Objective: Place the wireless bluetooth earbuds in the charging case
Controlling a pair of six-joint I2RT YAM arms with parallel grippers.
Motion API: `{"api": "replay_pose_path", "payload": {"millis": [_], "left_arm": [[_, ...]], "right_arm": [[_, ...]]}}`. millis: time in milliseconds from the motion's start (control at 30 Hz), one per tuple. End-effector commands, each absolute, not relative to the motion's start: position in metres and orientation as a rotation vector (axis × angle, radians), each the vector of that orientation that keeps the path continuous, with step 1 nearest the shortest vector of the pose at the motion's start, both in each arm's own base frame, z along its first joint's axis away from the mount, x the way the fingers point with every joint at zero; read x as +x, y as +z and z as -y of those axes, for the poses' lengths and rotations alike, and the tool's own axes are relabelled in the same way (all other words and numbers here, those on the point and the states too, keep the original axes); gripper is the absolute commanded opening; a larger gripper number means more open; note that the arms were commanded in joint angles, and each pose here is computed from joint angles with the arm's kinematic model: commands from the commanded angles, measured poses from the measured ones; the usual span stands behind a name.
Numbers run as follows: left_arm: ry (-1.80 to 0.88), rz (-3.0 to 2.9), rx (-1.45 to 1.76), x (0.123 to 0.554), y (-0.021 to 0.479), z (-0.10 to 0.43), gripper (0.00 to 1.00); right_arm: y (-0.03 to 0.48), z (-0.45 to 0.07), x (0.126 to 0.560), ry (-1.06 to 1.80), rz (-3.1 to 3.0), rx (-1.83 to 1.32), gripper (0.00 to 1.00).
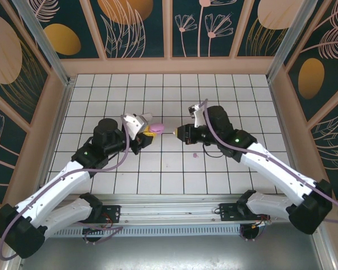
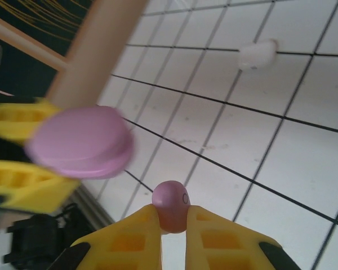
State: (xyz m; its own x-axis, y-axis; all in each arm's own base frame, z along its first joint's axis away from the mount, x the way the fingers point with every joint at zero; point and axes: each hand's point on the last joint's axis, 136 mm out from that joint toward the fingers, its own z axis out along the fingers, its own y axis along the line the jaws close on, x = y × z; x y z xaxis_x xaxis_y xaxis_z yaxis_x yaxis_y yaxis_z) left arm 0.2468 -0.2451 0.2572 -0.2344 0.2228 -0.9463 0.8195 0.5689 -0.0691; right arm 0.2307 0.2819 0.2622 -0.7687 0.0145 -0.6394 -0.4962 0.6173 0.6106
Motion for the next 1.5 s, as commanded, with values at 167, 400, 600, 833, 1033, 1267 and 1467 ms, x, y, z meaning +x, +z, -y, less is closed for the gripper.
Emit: {"api": "replay_pose_path", "payload": {"millis": [167, 400, 600, 833, 1033, 1267, 1467], "left_arm": [[-0.738, -1.613, 0.889, 0.255, 0.292, 0.258, 0.00], [-0.760, -1.610, 0.908, 0.251, 0.289, 0.260, 0.00], [-0.771, -1.603, 0.923, 0.247, 0.285, 0.260, 0.00], [-0.760, -1.590, 0.947, 0.244, 0.282, 0.260, 0.00], [-0.759, -1.556, 0.974, 0.239, 0.280, 0.259, 0.00], [-0.753, -1.514, 1.007, 0.235, 0.278, 0.261, 0.00], [-0.740, -1.505, 1.007, 0.236, 0.279, 0.261, 0.00]], "right_arm": [[0.282, -0.312, 0.197, 1.297, -2.212, -0.495, 0.13], [0.293, -0.328, 0.204, 1.332, -2.177, -0.544, 0.13], [0.304, -0.336, 0.211, 1.326, -2.158, -0.567, 0.13], [0.308, -0.338, 0.219, 1.312, -2.156, -0.548, 0.13], [0.308, -0.335, 0.226, 1.267, -2.165, -0.518, 0.13], [0.312, -0.336, 0.229, 1.254, -2.161, -0.513, 0.13], [0.307, -0.335, 0.230, 1.197, -2.191, -0.516, 0.12]]}}
